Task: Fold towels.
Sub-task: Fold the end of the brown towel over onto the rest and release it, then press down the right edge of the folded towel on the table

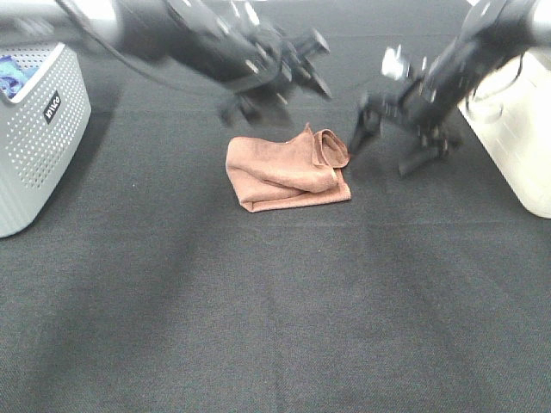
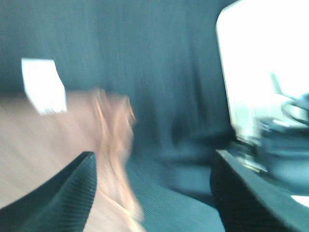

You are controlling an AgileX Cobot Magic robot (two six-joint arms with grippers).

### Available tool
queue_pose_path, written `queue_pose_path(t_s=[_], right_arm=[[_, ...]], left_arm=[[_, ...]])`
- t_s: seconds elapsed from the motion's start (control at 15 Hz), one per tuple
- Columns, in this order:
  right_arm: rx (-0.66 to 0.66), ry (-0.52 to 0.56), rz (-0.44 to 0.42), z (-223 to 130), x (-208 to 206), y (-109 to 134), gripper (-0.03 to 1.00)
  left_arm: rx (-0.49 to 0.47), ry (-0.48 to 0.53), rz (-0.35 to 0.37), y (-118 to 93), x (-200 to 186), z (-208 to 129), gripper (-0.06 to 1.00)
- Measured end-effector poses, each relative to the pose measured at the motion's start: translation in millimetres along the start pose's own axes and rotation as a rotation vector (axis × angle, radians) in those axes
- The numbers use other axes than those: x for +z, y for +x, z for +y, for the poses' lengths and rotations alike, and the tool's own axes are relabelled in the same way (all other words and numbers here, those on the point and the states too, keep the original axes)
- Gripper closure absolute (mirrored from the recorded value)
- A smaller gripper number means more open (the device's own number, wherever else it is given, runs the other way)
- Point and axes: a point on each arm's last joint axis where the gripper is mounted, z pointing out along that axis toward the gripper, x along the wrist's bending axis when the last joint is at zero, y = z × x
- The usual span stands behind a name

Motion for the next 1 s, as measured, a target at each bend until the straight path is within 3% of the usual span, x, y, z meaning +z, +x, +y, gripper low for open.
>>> queue_pose_path(t_s=[0.2,0.27,0.4,0.53,0.73,1.0], right_arm=[[-0.071,-0.009,0.192,-2,1,44,0.10],[-0.071,-0.009,0.192,-2,1,44,0.10],[-0.165,-0.041,0.299,-6,15,89,0.10],[-0.168,-0.055,0.411,-9,36,104,0.10],[-0.118,-0.035,0.463,-14,78,82,0.10],[0.021,-0.069,0.446,-6,88,22,0.11]], left_arm=[[0.072,-0.078,0.052,20,-33,35,0.30],[0.072,-0.078,0.052,20,-33,35,0.30],[0.107,-0.069,0.098,33,-45,45,0.30],[0.109,-0.040,0.116,40,-49,47,0.30],[0.109,-0.005,0.120,42,-50,44,0.30],[0.109,0.007,0.119,41,-51,43,0.30]])
